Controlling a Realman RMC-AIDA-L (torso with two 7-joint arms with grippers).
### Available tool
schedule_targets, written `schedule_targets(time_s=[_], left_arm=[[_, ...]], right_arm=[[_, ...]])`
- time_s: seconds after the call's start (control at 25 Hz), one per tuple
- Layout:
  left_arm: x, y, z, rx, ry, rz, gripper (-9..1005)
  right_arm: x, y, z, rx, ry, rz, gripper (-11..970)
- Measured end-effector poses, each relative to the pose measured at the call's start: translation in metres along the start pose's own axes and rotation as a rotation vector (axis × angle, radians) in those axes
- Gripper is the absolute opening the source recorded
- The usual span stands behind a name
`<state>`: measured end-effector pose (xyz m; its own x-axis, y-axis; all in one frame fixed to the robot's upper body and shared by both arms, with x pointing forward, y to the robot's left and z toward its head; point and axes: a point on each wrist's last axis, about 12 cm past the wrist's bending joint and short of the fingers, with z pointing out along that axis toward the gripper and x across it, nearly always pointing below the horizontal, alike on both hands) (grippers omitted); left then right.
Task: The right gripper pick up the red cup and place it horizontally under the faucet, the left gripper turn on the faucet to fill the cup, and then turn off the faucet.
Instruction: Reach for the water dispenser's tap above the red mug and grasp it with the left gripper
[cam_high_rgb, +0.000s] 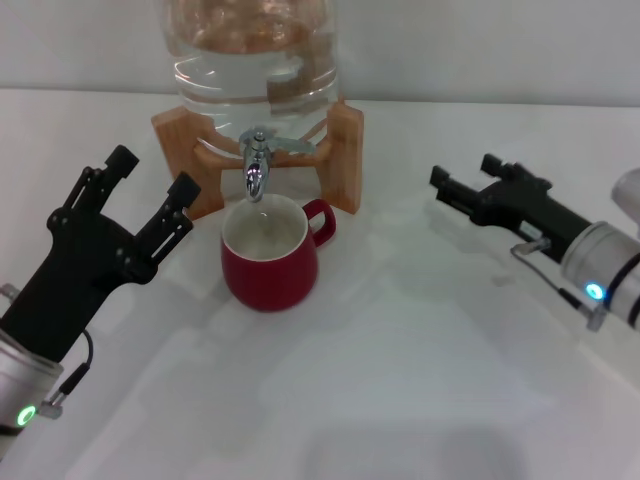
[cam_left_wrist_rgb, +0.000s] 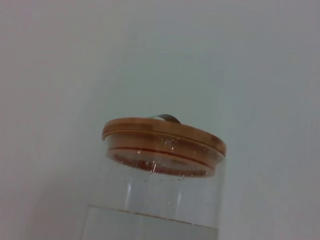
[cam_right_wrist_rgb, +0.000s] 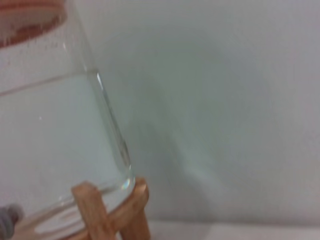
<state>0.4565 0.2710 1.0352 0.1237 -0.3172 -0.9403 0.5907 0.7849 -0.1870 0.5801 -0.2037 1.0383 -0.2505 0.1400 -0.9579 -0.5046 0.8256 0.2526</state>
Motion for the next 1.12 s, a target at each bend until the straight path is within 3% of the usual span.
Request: schedule_targets(time_s=[0.4, 0.76, 1.12], left_arm=[[0.003, -0.004, 0.032, 0.130, 0.053, -0.046, 859], [0.002, -0.008, 0.071, 0.283, 0.170, -0.079, 860], [-0.022, -0.013, 0.120, 0.435, 0.313, -0.035, 860]], right_arm=[[-0.015, -0.037, -0.031, 0.088, -0.154, -0.204, 872], [-0.010, -0.048, -0.047, 0.171, -0.176, -0.198, 870], [-0.007, -0.052, -0.056, 0.206, -0.188, -0.195, 869]])
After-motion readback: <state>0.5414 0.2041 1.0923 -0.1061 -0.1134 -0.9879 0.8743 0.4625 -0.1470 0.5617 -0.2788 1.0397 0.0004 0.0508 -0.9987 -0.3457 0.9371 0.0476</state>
